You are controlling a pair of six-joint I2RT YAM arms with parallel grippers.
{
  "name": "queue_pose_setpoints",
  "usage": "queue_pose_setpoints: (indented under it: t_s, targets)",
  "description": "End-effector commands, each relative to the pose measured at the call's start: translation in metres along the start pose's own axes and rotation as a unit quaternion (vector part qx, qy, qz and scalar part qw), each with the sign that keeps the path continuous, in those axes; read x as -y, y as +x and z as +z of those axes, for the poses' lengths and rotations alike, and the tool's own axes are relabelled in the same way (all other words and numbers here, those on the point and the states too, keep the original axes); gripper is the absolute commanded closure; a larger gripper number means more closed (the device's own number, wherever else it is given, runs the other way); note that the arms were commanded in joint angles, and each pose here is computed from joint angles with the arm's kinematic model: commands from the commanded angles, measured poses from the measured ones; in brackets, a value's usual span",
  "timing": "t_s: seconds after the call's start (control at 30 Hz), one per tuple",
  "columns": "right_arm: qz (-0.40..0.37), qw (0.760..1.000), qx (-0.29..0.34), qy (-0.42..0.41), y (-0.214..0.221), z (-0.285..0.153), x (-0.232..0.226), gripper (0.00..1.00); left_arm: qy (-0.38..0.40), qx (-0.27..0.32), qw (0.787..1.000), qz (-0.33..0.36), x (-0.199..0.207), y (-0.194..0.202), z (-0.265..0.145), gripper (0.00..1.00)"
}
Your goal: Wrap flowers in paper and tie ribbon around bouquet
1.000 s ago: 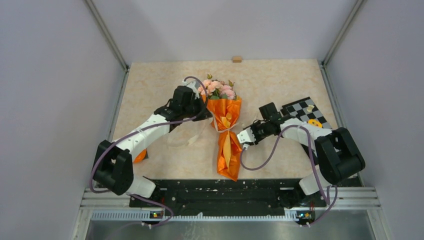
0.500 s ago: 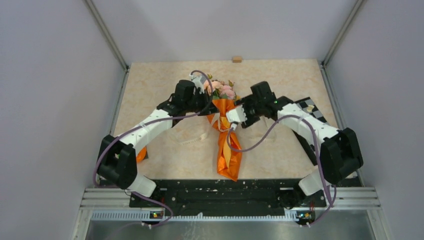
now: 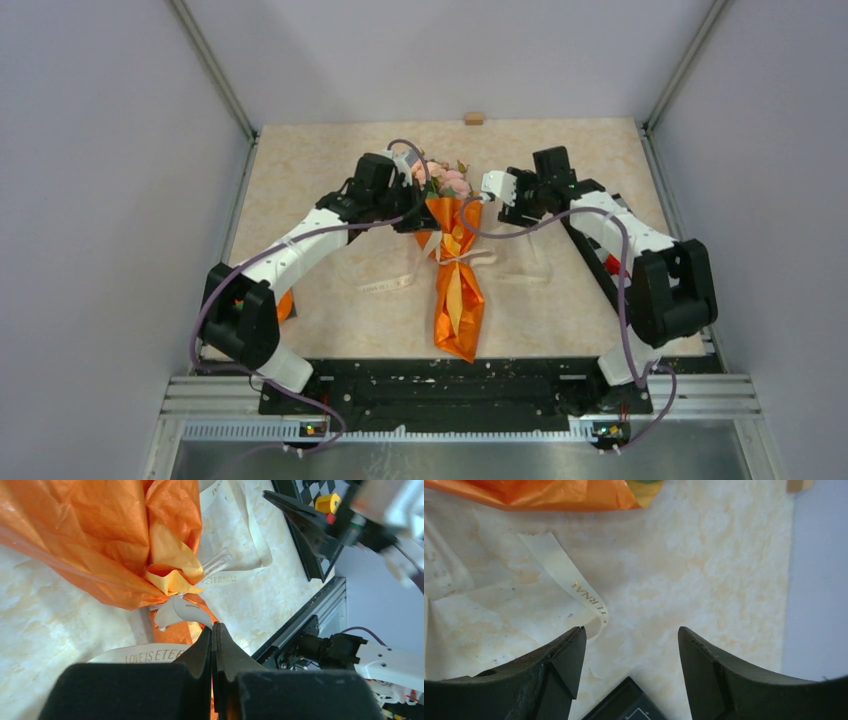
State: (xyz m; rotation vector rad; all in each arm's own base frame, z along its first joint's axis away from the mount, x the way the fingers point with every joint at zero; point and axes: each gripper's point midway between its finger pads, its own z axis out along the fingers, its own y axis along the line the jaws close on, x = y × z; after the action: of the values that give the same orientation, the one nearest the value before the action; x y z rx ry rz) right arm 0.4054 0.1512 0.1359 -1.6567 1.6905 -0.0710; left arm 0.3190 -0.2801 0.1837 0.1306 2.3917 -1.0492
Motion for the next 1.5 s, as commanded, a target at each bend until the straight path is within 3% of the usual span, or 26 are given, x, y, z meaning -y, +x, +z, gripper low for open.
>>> queue_pose_setpoints:
  t_s: [0.0,0.17,0.33,0.43,0.5,0.6,0.73,0.9,1.0,1.1,1.3,1.47]
  targets:
    - [0.104,0.994,0.006,-0.038,0.017,0.028,-0.005,0.32,0.032,-0.017,0.999,-0.007,0.021,-0.006,-0.002,1.00]
    - [0.177,0.980,-0.037,-0.078,0.041,0.065,-0.024,0.36,0.016,-0.040,0.999,-0.023,0.017,-0.001,-0.002,1.00]
    - [0.226,0.970,-0.061,-0.060,0.054,0.088,-0.022,0.43,0.009,-0.049,0.998,-0.032,0.012,0.006,0.000,1.00]
    - [0.247,0.963,-0.084,-0.065,0.062,0.091,-0.027,0.68,0.007,-0.045,0.999,-0.029,0.009,0.007,0.000,1.00]
    - [0.256,0.961,-0.087,-0.058,0.063,0.089,-0.025,0.96,0.011,-0.040,0.999,-0.023,0.010,0.007,-0.001,1.00]
    - [0.278,0.959,-0.061,-0.013,0.046,0.073,-0.004,1.00,0.014,-0.029,0.999,-0.012,0.009,0.006,-0.002,1.00]
    - [0.309,0.944,0.024,0.113,-0.015,0.016,0.058,1.00,0.017,-0.018,1.000,-0.003,0.006,0.007,-0.001,1.00]
    - [0.312,0.902,0.214,0.206,-0.159,-0.079,0.097,1.00,0.034,0.000,0.999,0.012,0.008,0.007,0.001,1.00]
    - [0.337,0.856,0.348,0.182,-0.236,-0.125,0.106,1.00,0.054,0.004,0.998,0.018,0.012,0.009,0.000,1.00]
    - [0.331,0.834,0.421,0.132,-0.298,-0.148,0.099,1.00,0.069,0.013,0.997,0.026,0.016,0.011,-0.002,1.00]
    - [0.325,0.802,0.497,0.060,-0.399,-0.167,0.093,1.00,0.074,0.036,0.996,0.041,0.018,0.012,-0.009,1.00]
    - [0.326,0.786,0.524,0.037,-0.449,-0.144,0.091,1.00,0.081,0.051,0.994,0.052,0.020,0.016,-0.013,1.00]
